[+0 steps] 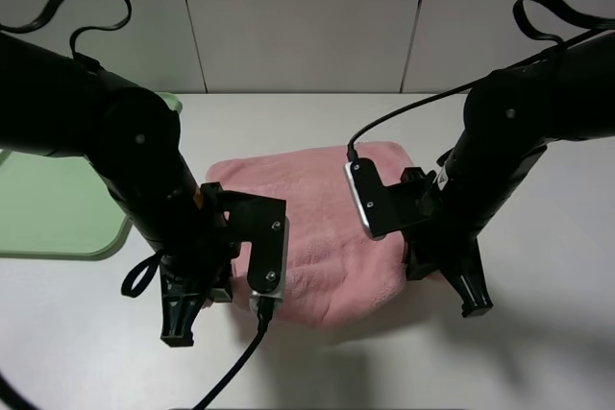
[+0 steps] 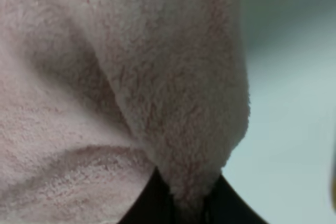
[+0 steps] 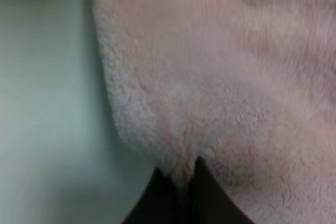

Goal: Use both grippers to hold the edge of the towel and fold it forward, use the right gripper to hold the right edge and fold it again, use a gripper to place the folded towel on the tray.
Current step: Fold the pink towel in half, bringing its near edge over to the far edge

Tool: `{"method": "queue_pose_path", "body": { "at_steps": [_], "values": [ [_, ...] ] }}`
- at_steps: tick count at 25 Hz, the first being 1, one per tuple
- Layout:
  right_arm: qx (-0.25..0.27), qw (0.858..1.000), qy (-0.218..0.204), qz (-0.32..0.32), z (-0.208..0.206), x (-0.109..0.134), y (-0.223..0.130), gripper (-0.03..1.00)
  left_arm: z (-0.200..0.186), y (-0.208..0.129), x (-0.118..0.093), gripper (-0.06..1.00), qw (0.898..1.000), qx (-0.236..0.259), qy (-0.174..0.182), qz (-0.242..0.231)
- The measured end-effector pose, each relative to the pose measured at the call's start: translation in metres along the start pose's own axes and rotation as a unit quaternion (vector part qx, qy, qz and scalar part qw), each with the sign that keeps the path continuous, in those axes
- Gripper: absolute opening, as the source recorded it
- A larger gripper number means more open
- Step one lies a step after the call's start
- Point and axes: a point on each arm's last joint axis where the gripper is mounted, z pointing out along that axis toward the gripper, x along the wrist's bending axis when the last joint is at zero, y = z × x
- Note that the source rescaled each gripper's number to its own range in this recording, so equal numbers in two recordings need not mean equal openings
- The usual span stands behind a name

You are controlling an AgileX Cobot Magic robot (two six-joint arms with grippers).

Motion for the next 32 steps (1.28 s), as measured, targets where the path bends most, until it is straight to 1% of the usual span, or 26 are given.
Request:
{"method": "queue_pose_path", "body": {
  "at_steps": [3,6,14,17,26,29,32],
  "values": [
    [0.009,0.999,0.008,0.038,0.001,0.005,0.005,0.0,-0.005,-0.002,-0.006,0.0,1.0,0.012,-0.016,-0.006],
    [0.022,0.997,0.021,0.064,0.0,0.008,0.003,0.0,-0.012,-0.005,-0.01,0.0,0.999,0.025,-0.023,-0.019],
    [0.054,0.993,0.063,0.079,-0.002,0.016,-0.002,0.0,-0.032,-0.013,-0.016,0.0,0.999,0.04,-0.02,-0.03],
    [0.048,0.994,0.053,0.08,-0.009,0.017,-0.002,0.0,-0.036,-0.014,-0.018,0.0,0.998,0.04,-0.02,-0.034],
    [0.029,0.996,0.001,0.087,-0.039,0.019,-0.002,0.0,-0.041,-0.016,-0.02,0.0,0.998,0.043,-0.02,-0.037],
    [0.025,0.996,-0.01,0.087,-0.043,0.018,-0.002,0.0,-0.041,-0.017,-0.018,0.0,0.998,0.051,-0.012,-0.036],
    [0.015,0.995,-0.028,0.096,-0.051,0.01,0.003,0.0,-0.041,-0.02,-0.016,0.0,0.997,0.064,0.003,-0.044]
  ]
}}
